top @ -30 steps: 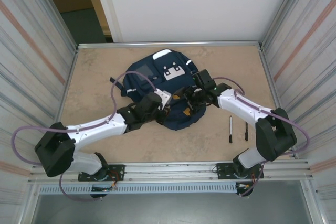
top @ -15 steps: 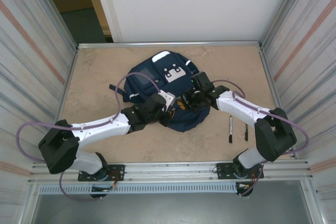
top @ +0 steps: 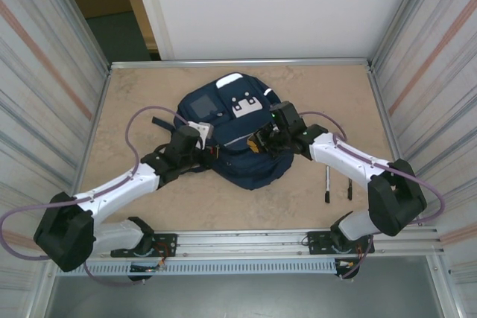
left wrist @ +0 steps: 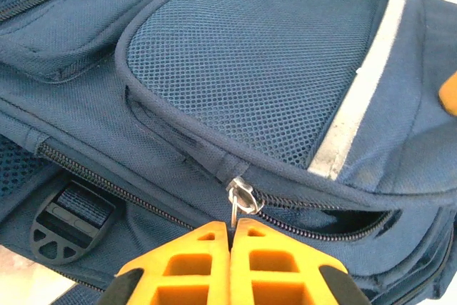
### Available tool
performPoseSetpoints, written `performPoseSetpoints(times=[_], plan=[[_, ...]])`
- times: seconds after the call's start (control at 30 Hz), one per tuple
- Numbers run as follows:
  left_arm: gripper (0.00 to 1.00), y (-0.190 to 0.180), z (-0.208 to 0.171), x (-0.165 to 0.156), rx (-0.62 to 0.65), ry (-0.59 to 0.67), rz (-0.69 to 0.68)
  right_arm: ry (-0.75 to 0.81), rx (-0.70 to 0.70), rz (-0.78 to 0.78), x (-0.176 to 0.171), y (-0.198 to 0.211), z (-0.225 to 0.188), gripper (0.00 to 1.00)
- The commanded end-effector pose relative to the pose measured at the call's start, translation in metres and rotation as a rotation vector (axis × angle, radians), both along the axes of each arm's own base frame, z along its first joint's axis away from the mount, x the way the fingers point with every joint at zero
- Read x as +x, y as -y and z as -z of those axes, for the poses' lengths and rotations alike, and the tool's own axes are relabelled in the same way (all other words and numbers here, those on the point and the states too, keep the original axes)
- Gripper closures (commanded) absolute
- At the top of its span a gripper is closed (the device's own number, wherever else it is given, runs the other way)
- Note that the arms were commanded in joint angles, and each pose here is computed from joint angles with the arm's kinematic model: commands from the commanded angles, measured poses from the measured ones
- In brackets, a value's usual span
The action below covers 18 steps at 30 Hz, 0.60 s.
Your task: Pack the student bag
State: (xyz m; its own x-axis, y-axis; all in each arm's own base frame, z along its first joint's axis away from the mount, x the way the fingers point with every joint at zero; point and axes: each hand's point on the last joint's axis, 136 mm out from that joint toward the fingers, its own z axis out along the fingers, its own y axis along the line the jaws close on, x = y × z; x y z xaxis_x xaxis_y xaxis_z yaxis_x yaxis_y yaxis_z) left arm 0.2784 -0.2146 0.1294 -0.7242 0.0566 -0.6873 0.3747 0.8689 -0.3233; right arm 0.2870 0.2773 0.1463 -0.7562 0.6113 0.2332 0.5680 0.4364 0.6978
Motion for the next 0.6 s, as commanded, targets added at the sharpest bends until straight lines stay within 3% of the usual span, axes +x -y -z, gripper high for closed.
performPoseSetpoints(times=[0.0, 0.13, 0.17, 0.23, 0.37, 0.4, 0.57], plan=[[1.00, -0.057, 0.030, 0.008, 0.170, -0.062, -0.178, -0.007, -0.073, 0.071, 0.001, 0.020, 0.003, 0.95], [1.00, -0.066, 0.033, 0.017, 0.247, -0.045, -0.197, 0.003, -0.100, 0.063, -0.001, 0.021, 0.006, 0.94], [0.90, -0.067, 0.032, 0.018, 0.263, -0.051, -0.195, 0.001, -0.097, 0.064, -0.001, 0.020, 0.007, 0.94], [0.52, -0.060, 0.026, 0.018, 0.266, -0.046, -0.137, 0.005, -0.089, 0.056, 0.001, 0.017, 0.005, 0.94], [0.06, -0.041, 0.014, 0.011, 0.168, -0.006, -0.041, 0.078, -0.076, -0.004, 0.012, 0.003, -0.007, 0.92], [0.01, -0.037, 0.008, 0.009, 0.125, 0.018, -0.032, 0.120, -0.059, -0.034, 0.017, -0.004, -0.013, 0.93], [0.01, -0.016, -0.029, 0.004, -0.047, 0.246, 0.083, 0.148, -0.011, -0.097, 0.027, -0.016, -0.020, 0.82]])
